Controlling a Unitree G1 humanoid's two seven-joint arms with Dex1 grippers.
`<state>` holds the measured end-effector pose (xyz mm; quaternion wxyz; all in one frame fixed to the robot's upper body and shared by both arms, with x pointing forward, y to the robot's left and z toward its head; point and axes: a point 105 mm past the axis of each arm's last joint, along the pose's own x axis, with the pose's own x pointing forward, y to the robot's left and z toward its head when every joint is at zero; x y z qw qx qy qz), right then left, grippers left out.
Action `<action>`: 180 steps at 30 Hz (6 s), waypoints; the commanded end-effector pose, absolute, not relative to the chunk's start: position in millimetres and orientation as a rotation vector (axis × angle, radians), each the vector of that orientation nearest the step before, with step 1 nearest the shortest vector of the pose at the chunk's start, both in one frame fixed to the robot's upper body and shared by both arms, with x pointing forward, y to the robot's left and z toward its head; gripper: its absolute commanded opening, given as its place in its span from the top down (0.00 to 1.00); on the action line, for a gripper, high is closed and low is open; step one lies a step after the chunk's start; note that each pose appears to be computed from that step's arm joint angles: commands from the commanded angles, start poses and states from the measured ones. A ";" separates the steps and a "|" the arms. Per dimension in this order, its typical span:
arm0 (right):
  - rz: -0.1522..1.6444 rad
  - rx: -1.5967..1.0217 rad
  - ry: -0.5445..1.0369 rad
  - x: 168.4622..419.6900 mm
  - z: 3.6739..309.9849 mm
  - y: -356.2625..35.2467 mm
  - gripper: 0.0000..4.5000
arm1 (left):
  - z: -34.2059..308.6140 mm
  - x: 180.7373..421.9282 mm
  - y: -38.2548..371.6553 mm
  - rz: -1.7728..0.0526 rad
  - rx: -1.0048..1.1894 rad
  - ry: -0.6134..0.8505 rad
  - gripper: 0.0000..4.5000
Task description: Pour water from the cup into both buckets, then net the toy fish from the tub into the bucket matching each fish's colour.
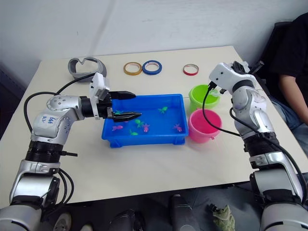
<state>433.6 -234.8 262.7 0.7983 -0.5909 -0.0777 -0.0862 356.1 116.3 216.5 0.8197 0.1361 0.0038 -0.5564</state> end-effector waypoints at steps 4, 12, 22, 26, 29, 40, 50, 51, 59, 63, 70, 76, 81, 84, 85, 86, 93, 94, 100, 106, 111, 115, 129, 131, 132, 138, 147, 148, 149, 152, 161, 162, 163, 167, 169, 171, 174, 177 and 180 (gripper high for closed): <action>-0.224 -1.383 -0.276 430.8 288.5 -226.9 0.99 | 228.2 352.9 116.4 -1.182 0.315 -0.045 0.00; -0.210 -1.518 -0.331 430.9 291.2 -219.5 0.99 | 228.2 352.5 116.7 -1.179 0.307 -0.052 0.00; -0.205 -1.596 -0.378 430.8 293.0 -214.4 0.99 | 228.5 352.1 117.0 -1.178 0.307 -0.055 0.00; -0.202 -1.613 -0.388 430.6 293.5 -213.0 0.99 | 228.6 352.0 117.1 -1.179 0.309 -0.055 0.00; -0.201 -1.616 -0.392 430.7 293.4 -212.6 0.99 | 228.7 352.2 117.5 -1.178 0.311 -0.055 0.00; -0.296 -1.246 -0.296 426.8 302.7 -245.3 0.99 | 229.9 352.7 117.8 -1.179 0.306 -0.062 0.00; -0.451 -0.602 -0.217 373.4 318.6 -319.2 0.99 | 244.1 346.2 108.9 -1.262 0.221 -0.121 0.00; -0.471 -0.531 -0.210 363.7 315.9 -326.2 0.99 | 245.8 344.3 106.1 -1.283 0.212 -0.131 0.00; -0.481 -0.086 -0.114 314.1 255.5 -338.5 0.99 | 248.9 336.8 88.5 -1.400 0.161 -0.179 0.00; -0.489 0.109 -0.088 308.9 219.9 -339.8 0.99 | 248.9 335.7 81.1 -1.436 0.148 -0.196 0.00; -0.517 0.246 -0.064 319.6 178.4 -340.2 0.99 | 251.0 336.8 74.8 -1.454 0.153 -0.213 0.00; -0.534 0.310 -0.031 329.5 151.6 -339.2 0.99 | 252.1 334.4 74.9 -1.457 0.161 -0.218 0.00; -0.565 0.342 0.003 332.2 134.8 -341.4 0.99 | 252.4 333.3 78.5 -1.447 0.176 -0.212 0.00; -0.575 0.365 0.011 331.5 131.7 -342.3 0.99 | 253.2 332.8 79.4 -1.446 0.178 -0.213 0.00; -0.577 0.373 0.015 331.0 130.3 -342.5 0.99 | 253.2 332.6 79.3 -1.447 0.178 -0.213 0.00; -0.580 0.373 0.021 330.3 128.8 -342.9 0.99 | 253.0 332.3 79.2 -1.448 0.178 -0.213 0.00; -0.600 0.345 0.060 325.7 122.7 -345.6 0.69 | 250.1 331.1 77.8 -1.456 0.183 -0.207 0.00; -0.599 0.335 0.064 325.2 122.8 -345.5 0.59 | 249.9 331.1 77.8 -1.457 0.183 -0.207 0.00; -0.587 0.253 0.071 309.8 131.2 -346.2 0.05 | 249.2 333.0 79.1 -1.455 0.185 -0.203 0.00; -0.551 0.187 0.105 288.8 136.2 -339.9 0.05 | 247.4 335.4 80.3 -1.454 0.185 -0.199 0.00; -0.487 0.131 0.168 280.0 132.3 -328.8 0.05 | 245.0 335.4 78.4 -1.461 0.182 -0.197 0.00; -0.369 0.054 0.229 265.4 134.9 -319.1 0.05 | 244.0 336.2 82.2 -1.439 0.183 -0.193 0.00; 0.697 -0.167 0.211 243.7 216.6 -198.0 0.02 | 245.5 364.5 151.5 -1.024 0.162 -0.105 0.00; 0.823 -0.181 0.175 242.8 220.1 -175.4 0.02 | 242.4 368.2 169.5 -0.930 0.169 -0.079 0.00; 0.893 -0.190 0.147 242.1 220.9 -161.9 0.02 | 238.9 370.1 183.1 -0.862 0.171 -0.052 0.00; 1.101 -0.220 -0.001 242.4 219.9 -118.6 0.02 | 212.2 368.2 242.4 -0.578 0.130 0.076 0.00; 1.209 -0.271 -0.116 238.8 215.1 -97.8 0.02 | 160.3 356.0 296.4 -0.344 0.105 0.268 0.00; 1.218 -0.283 -0.128 238.4 216.0 -96.6 0.02 | 152.5 354.9 301.0 -0.320 0.096 0.283 0.00; 1.224 -0.292 -0.139 238.2 217.4 -95.4 0.02 | 145.3 354.1 306.7 -0.295 0.090 0.297 0.00; 1.249 -0.324 -0.163 235.1 219.0 -92.3 0.02 | 127.9 351.1 320.9 -0.240 0.088 0.339 0.00; 1.250 -0.351 -0.202 233.0 210.8 -90.2 0.02 | 97.7 339.2 344.6 -0.167 0.062 0.415 0.00; 1.248 -0.355 -0.204 233.4 210.3 -90.4 0.02 | 95.7 338.4 346.7 -0.159 0.059 0.418 0.00; 1.248 -0.357 -0.206 233.3 209.8 -90.6 0.02 | 93.1 337.3 348.9 -0.151 0.057 0.427 0.00; 1.270 -0.365 -0.209 228.8 206.4 -89.1 0.02 | 83.1 331.5 356.9 -0.130 0.062 0.458 0.00; 1.286 -0.371 -0.203 226.0 203.5 -87.4 0.02 | 79.5 330.2 359.2 -0.130 0.070 0.470 0.00; 1.296 -0.374 -0.198 224.4 201.4 -86.7 0.02 | 78.7 331.4 358.4 -0.141 0.082 0.471 0.00; 1.311 -0.388 -0.190 222.6 198.9 -86.8 0.02 | 78.2 335.0 354.7 -0.159 0.097 0.475 0.00; 1.322 -0.396 -0.185 221.2 198.0 -87.0 0.02 | 77.5 337.7 352.5 -0.165 0.098 0.481 0.00; 1.324 -0.406 -0.181 220.7 197.3 -88.2 0.01 | 72.3 336.7 350.1 -0.180 0.112 0.505 0.06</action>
